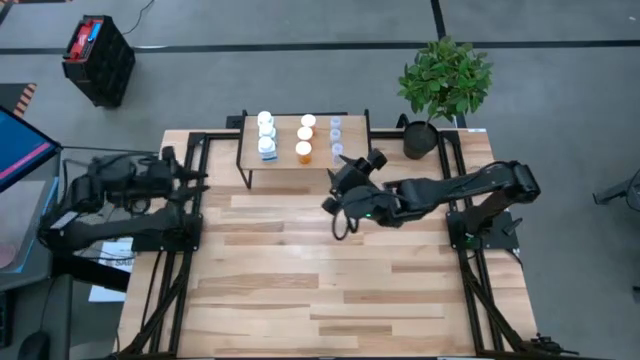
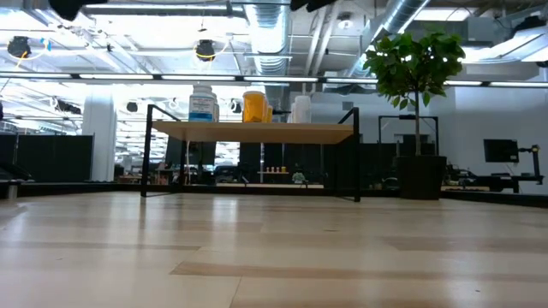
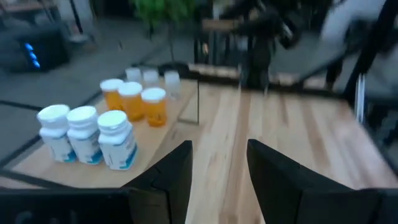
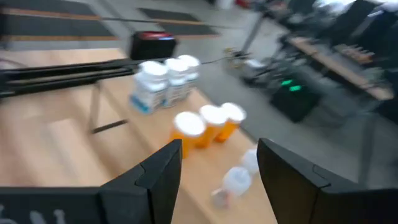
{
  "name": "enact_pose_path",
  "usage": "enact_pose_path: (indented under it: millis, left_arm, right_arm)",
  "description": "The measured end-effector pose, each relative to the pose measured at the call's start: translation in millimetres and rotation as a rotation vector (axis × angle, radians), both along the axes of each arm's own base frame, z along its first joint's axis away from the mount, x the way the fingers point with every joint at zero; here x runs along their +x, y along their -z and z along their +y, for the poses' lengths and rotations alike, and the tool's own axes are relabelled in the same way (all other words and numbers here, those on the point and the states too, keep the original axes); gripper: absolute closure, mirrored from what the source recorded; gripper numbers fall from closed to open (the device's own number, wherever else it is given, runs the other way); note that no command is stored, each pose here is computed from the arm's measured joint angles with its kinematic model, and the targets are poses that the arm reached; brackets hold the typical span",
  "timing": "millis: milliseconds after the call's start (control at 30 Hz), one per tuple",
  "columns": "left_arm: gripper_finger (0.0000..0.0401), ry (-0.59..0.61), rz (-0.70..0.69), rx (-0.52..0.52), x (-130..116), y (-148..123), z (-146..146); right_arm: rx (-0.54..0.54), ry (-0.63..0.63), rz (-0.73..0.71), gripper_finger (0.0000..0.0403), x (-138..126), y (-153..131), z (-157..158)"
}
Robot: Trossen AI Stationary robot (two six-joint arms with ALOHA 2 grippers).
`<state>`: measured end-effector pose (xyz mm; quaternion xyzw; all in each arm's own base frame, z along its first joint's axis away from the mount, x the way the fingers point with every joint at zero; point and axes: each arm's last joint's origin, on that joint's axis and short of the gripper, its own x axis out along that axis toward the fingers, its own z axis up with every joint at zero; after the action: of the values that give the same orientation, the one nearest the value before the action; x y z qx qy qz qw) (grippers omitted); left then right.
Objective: Pick and place medicine bottles onto shelf by color
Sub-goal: Return to Home Position
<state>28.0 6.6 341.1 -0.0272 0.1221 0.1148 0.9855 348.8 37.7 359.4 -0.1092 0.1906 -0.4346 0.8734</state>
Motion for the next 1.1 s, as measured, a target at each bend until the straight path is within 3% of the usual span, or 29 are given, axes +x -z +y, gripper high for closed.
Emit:
enact_pose_path:
  millis: [200,300,500,800,1100]
  left_arm:
    - [0.0259,-0.026,-0.228,-0.038,-23,40,-6]
    - [0.0259,-0.037,-0.175,-0.071,-11,51,-3]
    - [0.0259,0.037,-0.226,0.021,23,65,6]
    - [0.0259,0.083,-0.303,0.053,51,114,13]
    - [0.026,0.067,-0.377,0.051,63,153,16]
  right_arm:
    - [0.147,-0.155,-0.009,0.0173,-23,-13,9]
    - [0.176,-0.22,0.004,0.0173,-32,-19,15]
    - [0.215,-0.323,0.033,0.0173,-44,-24,28]
    - [0.24,-0.353,0.09,0.0173,-61,-23,39]
    - [0.376,-0.486,0.182,0.0173,-40,-3,36]
